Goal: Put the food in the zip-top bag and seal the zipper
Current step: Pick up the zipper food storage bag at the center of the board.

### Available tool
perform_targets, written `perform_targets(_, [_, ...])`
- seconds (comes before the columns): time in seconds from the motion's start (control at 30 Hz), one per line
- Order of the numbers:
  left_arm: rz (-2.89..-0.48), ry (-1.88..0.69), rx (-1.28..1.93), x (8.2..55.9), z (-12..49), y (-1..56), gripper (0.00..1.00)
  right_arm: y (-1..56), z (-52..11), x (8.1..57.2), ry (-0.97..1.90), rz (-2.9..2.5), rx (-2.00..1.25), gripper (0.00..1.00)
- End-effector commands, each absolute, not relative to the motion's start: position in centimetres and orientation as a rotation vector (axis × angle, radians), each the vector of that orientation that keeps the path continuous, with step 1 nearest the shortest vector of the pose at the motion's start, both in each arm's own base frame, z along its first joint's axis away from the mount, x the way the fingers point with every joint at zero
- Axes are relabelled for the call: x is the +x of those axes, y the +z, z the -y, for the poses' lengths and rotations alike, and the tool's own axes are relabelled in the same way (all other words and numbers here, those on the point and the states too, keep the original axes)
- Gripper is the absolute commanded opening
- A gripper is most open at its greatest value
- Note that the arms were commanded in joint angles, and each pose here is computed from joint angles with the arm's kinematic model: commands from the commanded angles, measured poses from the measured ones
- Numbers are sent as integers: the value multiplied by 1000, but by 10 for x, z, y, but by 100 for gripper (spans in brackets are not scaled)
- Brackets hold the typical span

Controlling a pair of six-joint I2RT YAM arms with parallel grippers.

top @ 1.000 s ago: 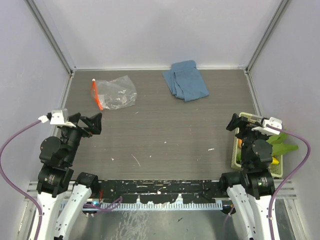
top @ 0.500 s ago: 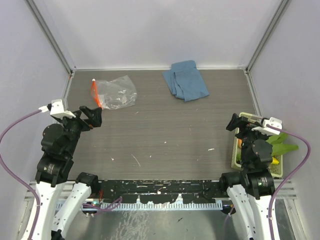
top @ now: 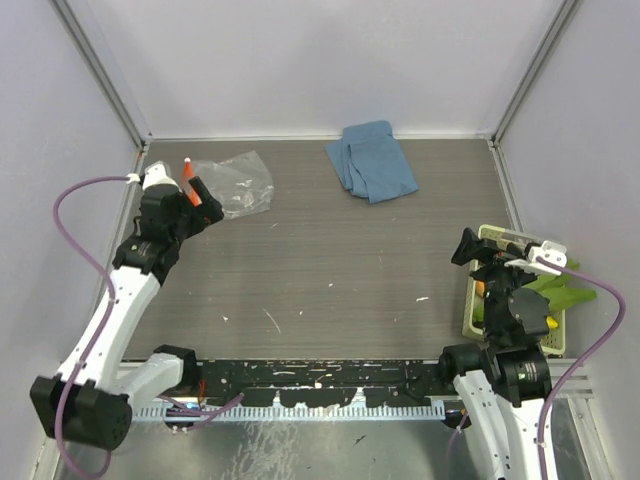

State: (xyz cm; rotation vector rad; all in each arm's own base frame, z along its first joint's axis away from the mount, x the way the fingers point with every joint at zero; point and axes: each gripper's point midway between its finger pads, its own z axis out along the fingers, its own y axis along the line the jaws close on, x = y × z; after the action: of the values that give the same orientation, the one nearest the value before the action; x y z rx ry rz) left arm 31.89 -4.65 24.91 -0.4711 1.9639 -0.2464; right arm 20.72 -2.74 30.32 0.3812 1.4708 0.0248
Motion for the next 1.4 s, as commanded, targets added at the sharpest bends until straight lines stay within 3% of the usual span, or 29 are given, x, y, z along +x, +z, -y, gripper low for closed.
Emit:
perform_targets(0.0, [-1890,-293,-645,351,29,241,98,325,24,201,66,-1382,370,100])
perform_targets(0.43, [-1836,-557,-910,423,-17,176,100,329,13,196,103,-1365,289,100])
perform_targets(0.67, [-1888,-676,-998,458,-24,130,89,330,5,198,129,-1366,240,100])
perform_targets(0.93, [-1912,-730,-970,479,-21,110,62,327,3,201,126,-1385,229,100])
perform_targets(1.37, [-1892,-794,-906,487,-13,107,2,318,-17,216,202,-1462,167,100])
